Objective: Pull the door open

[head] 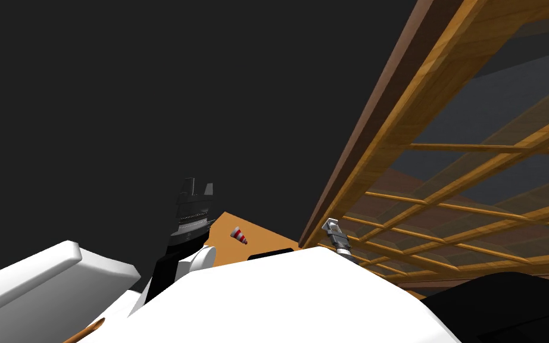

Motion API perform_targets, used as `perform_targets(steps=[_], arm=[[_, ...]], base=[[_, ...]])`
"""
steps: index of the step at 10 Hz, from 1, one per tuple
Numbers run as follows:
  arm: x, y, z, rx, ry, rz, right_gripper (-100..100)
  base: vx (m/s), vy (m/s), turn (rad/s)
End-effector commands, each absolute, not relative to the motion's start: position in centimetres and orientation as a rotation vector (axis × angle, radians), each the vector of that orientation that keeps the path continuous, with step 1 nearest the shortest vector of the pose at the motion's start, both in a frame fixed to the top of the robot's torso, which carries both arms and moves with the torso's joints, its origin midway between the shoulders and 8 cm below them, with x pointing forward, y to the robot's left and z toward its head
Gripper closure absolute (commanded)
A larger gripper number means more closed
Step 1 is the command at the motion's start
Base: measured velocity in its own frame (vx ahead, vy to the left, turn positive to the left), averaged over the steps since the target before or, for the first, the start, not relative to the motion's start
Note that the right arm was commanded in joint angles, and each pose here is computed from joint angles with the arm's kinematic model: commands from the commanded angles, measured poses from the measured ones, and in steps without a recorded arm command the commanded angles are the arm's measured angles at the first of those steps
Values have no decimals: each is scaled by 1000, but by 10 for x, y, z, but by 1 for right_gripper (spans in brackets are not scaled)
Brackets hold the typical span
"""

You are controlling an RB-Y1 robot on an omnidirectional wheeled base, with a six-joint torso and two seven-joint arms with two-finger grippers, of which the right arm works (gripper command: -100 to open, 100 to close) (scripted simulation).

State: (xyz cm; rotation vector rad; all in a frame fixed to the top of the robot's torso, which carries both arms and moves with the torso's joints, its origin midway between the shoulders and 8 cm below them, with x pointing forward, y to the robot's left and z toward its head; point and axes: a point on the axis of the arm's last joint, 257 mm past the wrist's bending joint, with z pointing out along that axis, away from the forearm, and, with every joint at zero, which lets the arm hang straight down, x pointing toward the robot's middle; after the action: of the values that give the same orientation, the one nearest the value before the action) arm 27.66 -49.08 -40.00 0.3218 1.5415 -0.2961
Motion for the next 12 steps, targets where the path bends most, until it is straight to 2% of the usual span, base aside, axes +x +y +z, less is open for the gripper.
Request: perform_targets(steps=[1,12], arm=[[276,-491,-400,322,1541,-295,100],[282,-487,-403,453,1508,-152,100]], base=[[-23,18,-4],[-15,-2,3]])
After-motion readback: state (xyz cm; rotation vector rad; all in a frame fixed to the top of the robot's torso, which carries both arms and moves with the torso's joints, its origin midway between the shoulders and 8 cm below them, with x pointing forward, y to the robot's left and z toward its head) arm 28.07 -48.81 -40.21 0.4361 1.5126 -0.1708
